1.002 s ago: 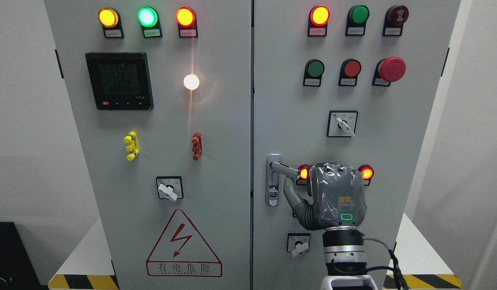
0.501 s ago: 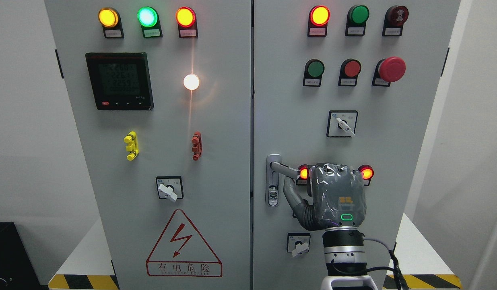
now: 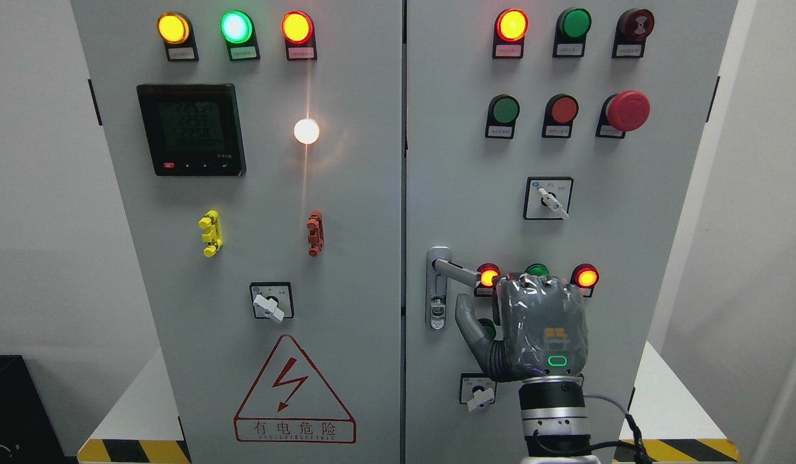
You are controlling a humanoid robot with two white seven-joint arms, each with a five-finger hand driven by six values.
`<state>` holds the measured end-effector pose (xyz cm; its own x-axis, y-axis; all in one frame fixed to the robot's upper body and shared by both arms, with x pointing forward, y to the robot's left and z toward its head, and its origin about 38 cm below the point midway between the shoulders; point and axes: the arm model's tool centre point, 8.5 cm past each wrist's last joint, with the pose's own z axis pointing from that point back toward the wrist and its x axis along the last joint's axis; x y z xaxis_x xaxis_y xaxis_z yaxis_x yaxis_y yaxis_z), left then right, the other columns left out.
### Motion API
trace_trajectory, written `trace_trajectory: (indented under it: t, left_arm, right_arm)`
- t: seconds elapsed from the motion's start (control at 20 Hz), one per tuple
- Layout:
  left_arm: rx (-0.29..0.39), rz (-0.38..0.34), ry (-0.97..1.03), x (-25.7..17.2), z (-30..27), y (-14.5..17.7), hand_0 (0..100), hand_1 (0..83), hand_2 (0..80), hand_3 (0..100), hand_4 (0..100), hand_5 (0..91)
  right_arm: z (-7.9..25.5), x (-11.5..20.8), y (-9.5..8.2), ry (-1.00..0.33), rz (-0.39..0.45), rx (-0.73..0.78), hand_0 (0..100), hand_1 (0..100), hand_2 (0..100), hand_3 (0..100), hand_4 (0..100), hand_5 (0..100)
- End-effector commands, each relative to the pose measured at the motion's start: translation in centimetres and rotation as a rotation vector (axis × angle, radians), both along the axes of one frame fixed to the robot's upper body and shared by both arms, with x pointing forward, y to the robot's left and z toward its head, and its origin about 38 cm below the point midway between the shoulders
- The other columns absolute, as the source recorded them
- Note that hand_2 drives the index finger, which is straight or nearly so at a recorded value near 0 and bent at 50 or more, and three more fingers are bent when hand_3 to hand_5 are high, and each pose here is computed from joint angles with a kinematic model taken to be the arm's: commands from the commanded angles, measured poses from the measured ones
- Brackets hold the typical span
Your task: Release door handle
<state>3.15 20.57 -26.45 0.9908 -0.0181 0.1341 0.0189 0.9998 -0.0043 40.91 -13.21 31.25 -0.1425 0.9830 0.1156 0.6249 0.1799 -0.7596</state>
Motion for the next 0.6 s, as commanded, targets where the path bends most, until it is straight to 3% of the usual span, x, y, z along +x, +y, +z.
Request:
trace_trajectory:
  t: [0.0,0.1,0.2,0.25,0.4,0.5,0.55]
  left_arm:
    - [0.0,0.002,0.016,-1.1,0.0,0.0,12,55.6,0.0,0,0,0.0]
    - [0.0,0.002,0.016,-1.1,0.0,0.0,12,55.6,0.0,0,0,0.0]
    - [0.0,0.002,0.016,-1.1,0.0,0.0,12,55.6,0.0,0,0,0.0]
    - [0.0,0.002,0.016,-1.1,0.0,0.0,12,55.6,0.0,0,0,0.0]
    - [0.0,0.002,0.016,-1.1,0.0,0.0,12,55.6,0.0,0,0,0.0]
    - [0.0,0.001,0.016,-1.1,0.0,0.0,12,55.6,0.0,0,0,0.0]
    - [0.0,0.002,0.016,-1.1,0.0,0.0,12,55.6,0.0,0,0,0.0]
  right_arm:
    - [-0.5,-2.8,-2.3,-0.041,0.005,-0.011,49,31,74,100,95,95]
    - [-1.0,-3.3,-3.8,-0.053,0.01,-0.041,49,30,67,100,90,86]
    - [-1.7,-3.9,-5.7,-0.045,-0.009,-0.059,49,29,59,87,80,72]
    - [-1.9,-4.1,-6.6,-0.043,-0.01,-0.064,48,28,57,84,79,71]
    - [-2.1,-4.5,-9.5,-0.06,0.06,-0.026,48,27,46,73,69,60]
    - [-2.1,-4.8,-10.3,-0.073,0.081,-0.028,48,25,33,59,59,47]
    - [-2.1,-4.9,-10.5,-0.079,0.082,-0.03,48,25,31,57,57,45]
